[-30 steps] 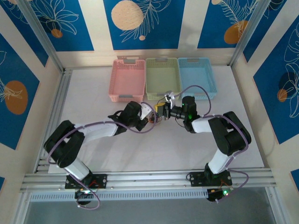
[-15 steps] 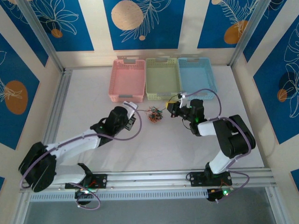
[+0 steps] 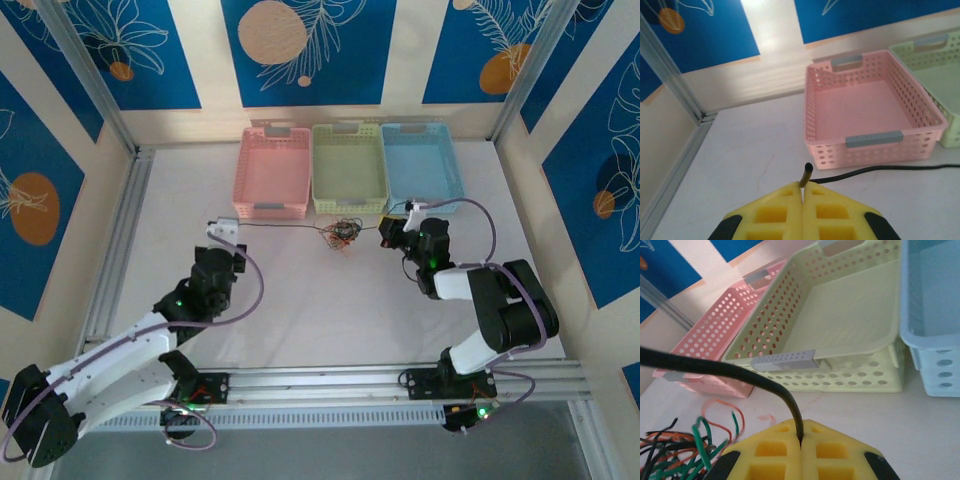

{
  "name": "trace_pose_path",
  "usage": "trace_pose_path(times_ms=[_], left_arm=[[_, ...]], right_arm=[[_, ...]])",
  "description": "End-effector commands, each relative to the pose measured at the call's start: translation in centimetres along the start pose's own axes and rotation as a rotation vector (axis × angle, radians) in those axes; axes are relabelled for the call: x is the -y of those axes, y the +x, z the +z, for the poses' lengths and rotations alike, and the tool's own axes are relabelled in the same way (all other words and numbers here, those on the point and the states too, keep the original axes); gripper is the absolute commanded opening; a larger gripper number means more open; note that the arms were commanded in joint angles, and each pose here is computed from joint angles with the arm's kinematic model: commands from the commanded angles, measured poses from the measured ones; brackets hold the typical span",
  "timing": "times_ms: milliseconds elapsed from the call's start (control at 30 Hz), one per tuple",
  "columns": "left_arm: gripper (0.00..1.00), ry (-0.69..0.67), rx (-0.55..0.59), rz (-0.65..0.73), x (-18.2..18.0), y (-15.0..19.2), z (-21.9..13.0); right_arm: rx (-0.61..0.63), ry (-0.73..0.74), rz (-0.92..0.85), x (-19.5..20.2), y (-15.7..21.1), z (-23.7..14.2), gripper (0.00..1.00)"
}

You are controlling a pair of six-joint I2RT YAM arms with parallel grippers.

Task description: Untangle the cables

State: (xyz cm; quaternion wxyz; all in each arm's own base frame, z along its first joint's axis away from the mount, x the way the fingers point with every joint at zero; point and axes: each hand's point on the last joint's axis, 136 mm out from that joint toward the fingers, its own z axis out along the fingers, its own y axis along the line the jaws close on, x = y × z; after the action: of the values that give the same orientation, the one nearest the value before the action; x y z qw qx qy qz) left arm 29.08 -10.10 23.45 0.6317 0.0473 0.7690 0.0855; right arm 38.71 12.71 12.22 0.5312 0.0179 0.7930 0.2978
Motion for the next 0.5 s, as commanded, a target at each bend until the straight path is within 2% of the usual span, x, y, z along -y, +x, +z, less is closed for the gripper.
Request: trace_pose_path(times_ms=[0, 333, 467], left_arm=[[0.0, -0.142, 0.04, -0.062, -3.0, -0.8, -0.5], [0.0, -0.295, 0.104, -0.104, -6.6, -1.7, -2.2], [0.0, -0.279, 0.11, -0.106, -6.4, -1.8, -2.1]], right_arm=[[0.051, 0.128, 0.05, 2.4, -1.0, -0.9, 0.0], [0.082, 0.321, 0.284, 7.4, -0.7, -3.0, 0.0], [0.072, 0.302, 0.312, 7.6, -0.5, -2.8, 0.0]])
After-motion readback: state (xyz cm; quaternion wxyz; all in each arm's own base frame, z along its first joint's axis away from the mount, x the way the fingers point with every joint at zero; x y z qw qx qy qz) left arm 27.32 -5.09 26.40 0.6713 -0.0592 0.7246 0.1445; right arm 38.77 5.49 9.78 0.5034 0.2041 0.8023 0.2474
